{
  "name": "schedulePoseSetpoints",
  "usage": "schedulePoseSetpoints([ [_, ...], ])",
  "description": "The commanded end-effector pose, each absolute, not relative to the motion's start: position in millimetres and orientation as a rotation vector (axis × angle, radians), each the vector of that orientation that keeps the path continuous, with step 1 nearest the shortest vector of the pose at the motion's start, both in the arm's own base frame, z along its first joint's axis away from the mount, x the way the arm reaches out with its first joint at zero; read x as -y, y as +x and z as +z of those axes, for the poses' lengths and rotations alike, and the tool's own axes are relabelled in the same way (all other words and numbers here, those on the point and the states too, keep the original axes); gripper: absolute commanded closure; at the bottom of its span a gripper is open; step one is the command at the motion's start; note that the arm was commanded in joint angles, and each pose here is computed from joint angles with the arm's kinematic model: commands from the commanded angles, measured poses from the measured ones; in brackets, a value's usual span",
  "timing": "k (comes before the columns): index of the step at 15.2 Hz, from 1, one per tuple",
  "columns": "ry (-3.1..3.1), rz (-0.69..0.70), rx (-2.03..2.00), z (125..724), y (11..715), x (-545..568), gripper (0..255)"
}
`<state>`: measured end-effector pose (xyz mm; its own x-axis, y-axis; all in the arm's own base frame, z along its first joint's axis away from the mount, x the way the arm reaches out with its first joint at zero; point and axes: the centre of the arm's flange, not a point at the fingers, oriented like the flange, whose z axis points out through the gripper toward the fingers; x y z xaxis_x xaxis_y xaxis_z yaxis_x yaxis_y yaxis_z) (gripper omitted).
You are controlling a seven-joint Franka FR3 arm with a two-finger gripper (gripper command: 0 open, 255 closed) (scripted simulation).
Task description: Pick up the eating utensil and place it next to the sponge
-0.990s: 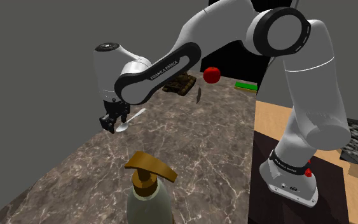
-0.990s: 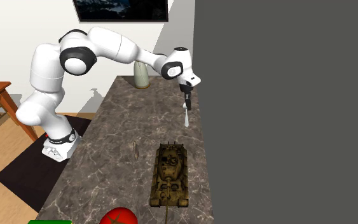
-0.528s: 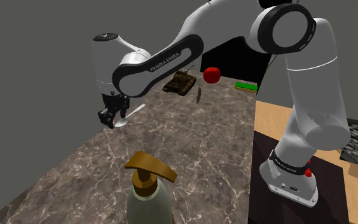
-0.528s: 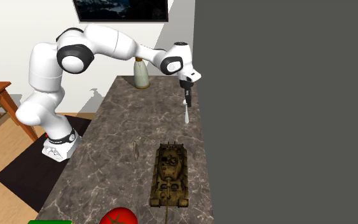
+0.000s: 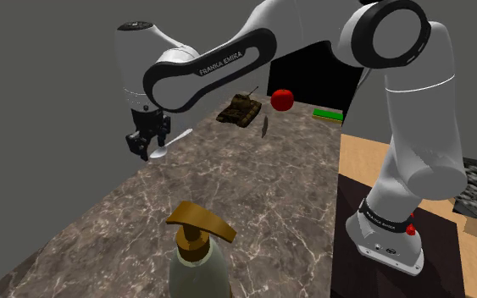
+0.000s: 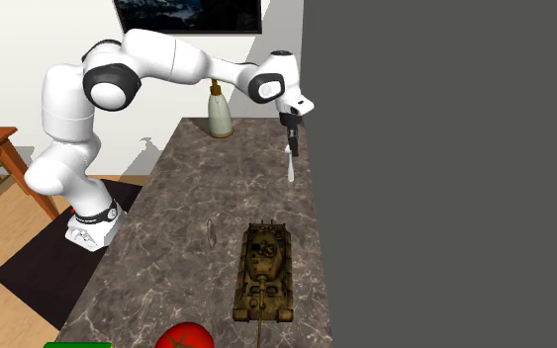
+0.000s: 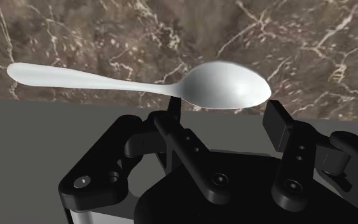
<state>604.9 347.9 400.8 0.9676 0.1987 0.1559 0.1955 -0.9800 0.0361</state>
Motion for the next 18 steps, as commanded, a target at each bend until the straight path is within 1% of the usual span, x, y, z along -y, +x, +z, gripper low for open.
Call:
schedulePoseSetpoints([
  [1,3.096,0.248,-0.31,411.3,605.2,-348.1,255],
  [5,3.096,0.248,-0.31,427.2,605.2,-348.1,255],
  [18,3.096,0.248,-0.31,427.5,537.9,-190.3,255],
])
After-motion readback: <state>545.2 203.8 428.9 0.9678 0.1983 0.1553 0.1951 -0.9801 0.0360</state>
